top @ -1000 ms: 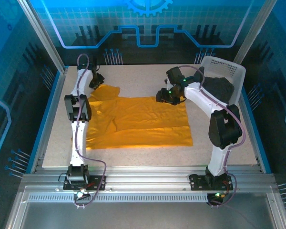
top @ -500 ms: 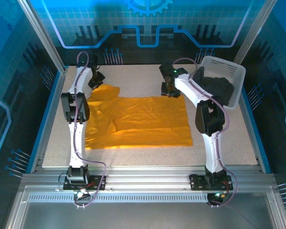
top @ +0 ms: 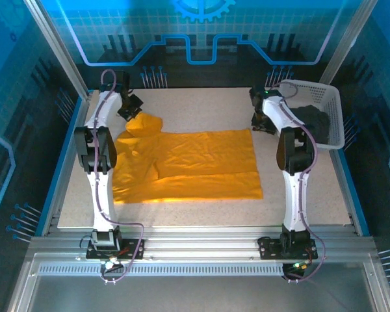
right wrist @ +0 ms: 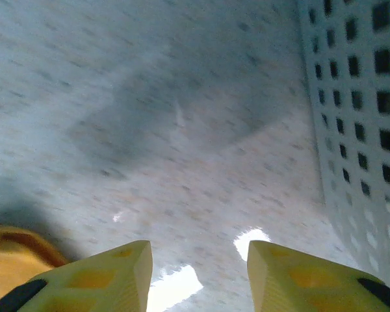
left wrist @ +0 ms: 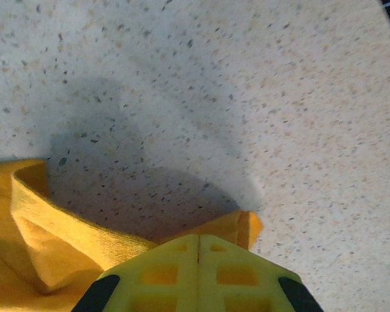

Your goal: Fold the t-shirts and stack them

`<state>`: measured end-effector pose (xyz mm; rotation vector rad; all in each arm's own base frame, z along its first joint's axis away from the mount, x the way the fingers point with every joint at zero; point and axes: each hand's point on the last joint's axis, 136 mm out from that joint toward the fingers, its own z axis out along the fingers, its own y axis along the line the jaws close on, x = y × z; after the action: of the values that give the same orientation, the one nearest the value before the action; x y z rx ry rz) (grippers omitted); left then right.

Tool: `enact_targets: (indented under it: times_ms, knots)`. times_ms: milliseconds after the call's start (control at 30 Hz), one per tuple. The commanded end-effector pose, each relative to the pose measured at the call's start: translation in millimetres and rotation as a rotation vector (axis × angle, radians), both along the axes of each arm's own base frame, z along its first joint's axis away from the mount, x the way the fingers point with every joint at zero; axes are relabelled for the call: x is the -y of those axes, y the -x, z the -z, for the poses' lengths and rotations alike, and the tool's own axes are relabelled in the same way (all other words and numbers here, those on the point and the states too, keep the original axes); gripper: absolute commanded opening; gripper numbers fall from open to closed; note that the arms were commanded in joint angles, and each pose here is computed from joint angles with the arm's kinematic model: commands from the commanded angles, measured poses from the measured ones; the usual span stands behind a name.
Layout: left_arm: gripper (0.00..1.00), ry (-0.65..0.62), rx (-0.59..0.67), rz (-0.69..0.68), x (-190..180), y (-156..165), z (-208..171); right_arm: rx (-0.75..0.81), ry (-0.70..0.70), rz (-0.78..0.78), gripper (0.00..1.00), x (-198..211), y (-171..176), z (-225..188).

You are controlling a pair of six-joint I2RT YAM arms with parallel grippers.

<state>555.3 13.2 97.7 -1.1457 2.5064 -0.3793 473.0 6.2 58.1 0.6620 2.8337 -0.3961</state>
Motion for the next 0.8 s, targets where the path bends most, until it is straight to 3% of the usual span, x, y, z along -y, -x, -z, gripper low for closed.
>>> enact_targets:
  times_ms: [0,133,267,467,767]
  knots:
    - [0.00,0.021,0.052,0.021,7.6,-3.1,-22.6,0.049,-0.005,-0.011,0.44,1.7,13.6,-28.1]
    - [0.00,0.011,0.061,0.029,6.5,-8.1,-24.9,0.138,-0.062,-0.197,0.48,-45.1,-5.5,-41.3]
    - [0.00,0.007,0.067,0.042,6.7,-12.0,-24.0,0.134,-0.100,-0.230,0.50,-67.0,-18.8,-37.3]
    - [0.00,0.014,0.077,0.051,6.9,-15.3,-21.9,0.096,-0.194,-0.256,0.51,-79.4,-35.7,-11.8]
    - [0.00,0.037,0.077,0.056,7.9,-17.3,-21.6,-0.003,-0.238,-0.319,0.44,-78.5,-39.6,34.8]
